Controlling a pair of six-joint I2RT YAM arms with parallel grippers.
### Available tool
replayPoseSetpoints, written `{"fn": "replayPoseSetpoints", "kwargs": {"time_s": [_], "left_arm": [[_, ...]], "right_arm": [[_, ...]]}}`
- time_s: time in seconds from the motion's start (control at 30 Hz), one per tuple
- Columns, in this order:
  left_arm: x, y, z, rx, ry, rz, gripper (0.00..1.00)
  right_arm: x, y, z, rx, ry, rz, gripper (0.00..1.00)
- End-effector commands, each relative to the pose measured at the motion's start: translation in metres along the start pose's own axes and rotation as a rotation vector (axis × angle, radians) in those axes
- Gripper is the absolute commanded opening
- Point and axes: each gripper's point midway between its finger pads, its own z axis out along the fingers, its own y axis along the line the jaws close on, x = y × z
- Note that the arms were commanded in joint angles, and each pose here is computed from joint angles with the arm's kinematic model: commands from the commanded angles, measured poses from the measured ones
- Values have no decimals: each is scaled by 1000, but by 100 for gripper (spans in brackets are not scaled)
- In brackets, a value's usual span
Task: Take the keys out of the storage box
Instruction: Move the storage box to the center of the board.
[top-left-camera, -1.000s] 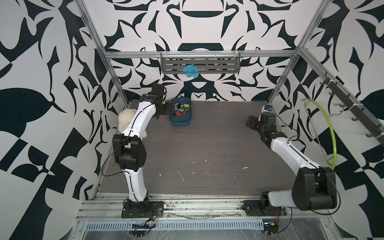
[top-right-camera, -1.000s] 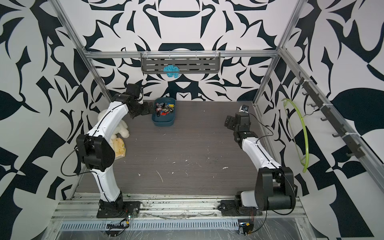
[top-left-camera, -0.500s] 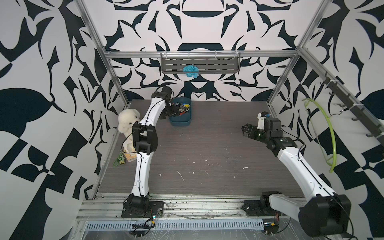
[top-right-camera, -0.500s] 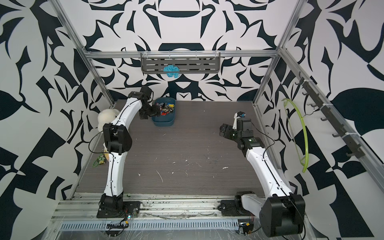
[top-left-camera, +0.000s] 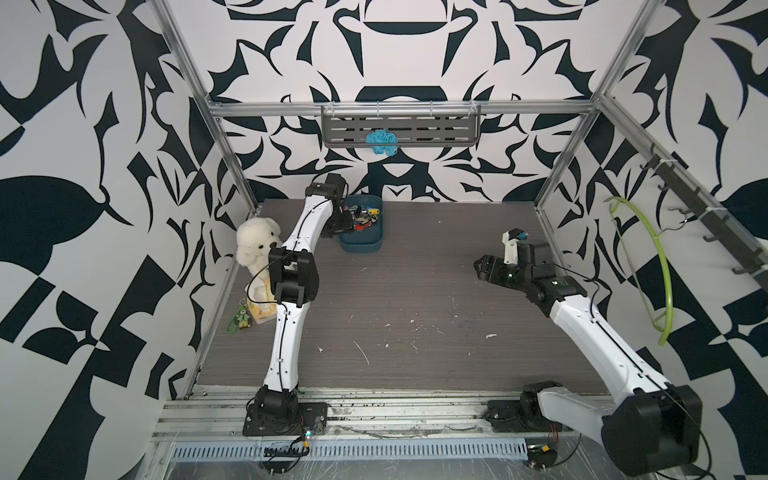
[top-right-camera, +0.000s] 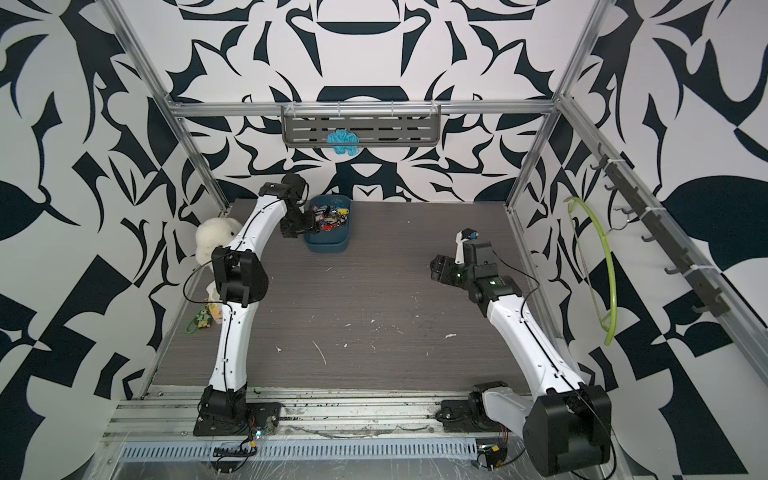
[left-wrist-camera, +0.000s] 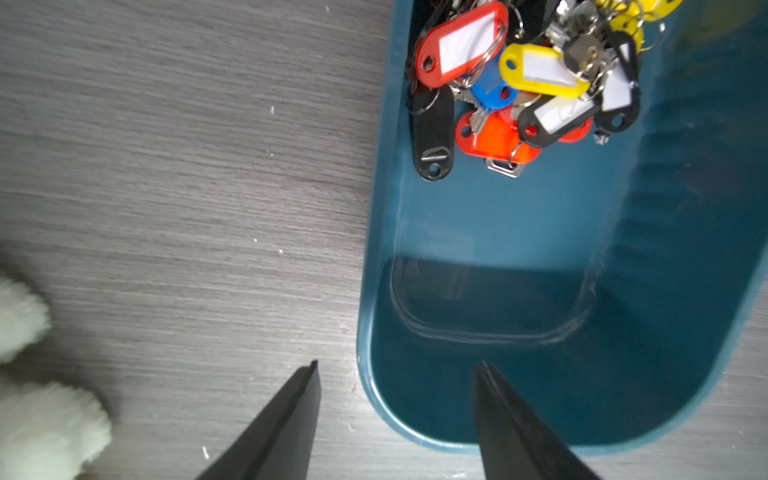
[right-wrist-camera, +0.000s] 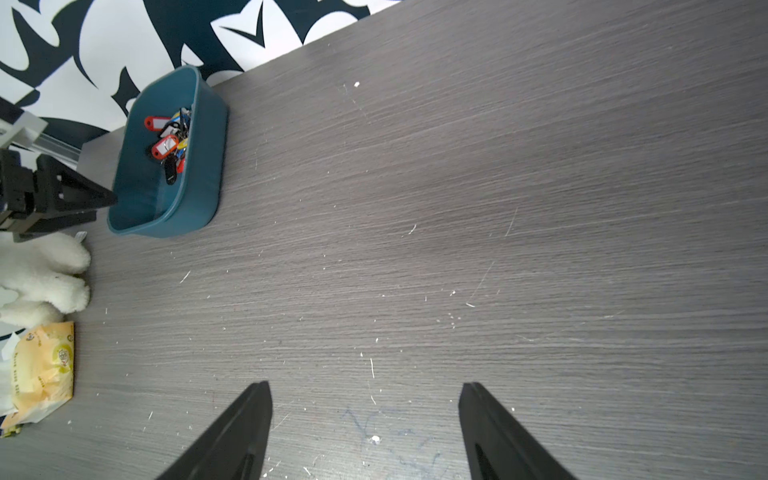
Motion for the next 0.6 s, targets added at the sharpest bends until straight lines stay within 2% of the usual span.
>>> {"fn": "replayPoseSetpoints", "kwargs": {"time_s": [0.0, 0.37, 0.47, 0.57], "left_arm": [[2, 3, 10, -26, 17, 24, 60], [-1, 4, 24, -32, 20, 24, 41], [0, 3, 24, -28, 21, 27, 29], [0, 2, 20, -24, 21, 27, 8]], "right_arm": [[-5, 9, -2, -37, -22, -8, 76], [-1, 18, -1, -68, -17, -37, 71], [0, 17, 0, -64, -13, -38, 69], [1, 18, 0, -67, -11, -41, 68]]}}
